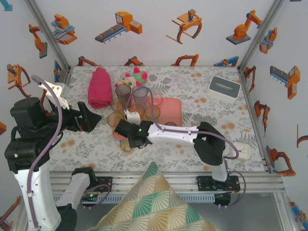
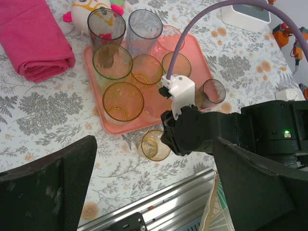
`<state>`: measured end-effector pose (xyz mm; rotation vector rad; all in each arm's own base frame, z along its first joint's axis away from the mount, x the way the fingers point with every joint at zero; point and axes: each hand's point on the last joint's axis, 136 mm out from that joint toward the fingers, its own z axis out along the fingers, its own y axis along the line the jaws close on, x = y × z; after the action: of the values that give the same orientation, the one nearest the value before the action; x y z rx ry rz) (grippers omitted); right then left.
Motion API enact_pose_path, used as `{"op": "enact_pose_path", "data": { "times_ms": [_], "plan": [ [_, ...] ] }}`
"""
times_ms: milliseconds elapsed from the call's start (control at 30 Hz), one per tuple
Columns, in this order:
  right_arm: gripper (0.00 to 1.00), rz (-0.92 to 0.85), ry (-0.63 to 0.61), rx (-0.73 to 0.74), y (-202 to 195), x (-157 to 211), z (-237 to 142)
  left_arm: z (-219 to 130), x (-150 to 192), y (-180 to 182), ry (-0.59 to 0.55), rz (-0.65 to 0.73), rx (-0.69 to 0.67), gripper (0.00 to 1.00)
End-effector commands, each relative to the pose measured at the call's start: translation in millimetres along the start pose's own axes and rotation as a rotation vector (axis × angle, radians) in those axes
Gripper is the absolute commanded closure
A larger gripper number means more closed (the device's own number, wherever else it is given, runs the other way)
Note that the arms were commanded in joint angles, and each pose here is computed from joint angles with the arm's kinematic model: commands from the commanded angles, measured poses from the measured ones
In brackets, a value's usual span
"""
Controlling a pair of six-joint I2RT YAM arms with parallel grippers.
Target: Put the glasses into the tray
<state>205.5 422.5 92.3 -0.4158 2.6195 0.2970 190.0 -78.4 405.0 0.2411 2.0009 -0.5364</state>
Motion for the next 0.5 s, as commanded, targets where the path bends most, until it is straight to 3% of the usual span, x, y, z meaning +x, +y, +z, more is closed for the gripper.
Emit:
{"op": "enact_pose_path", "data": {
  "times_ms": [0,467],
  "plan": [
    [0.77,-0.001,-0.016,0.009,0.5,-5.0,0.8,-4.9,-5.8,-5.6,-0.027,0.013,0.017,0.03],
    [0.90,-0.026,-0.003,0.016,-2.0,-1.3,4.0,-6.7,-7.1,-5.3,-0.035,0.025,0.009,0.03]
  ]
}}
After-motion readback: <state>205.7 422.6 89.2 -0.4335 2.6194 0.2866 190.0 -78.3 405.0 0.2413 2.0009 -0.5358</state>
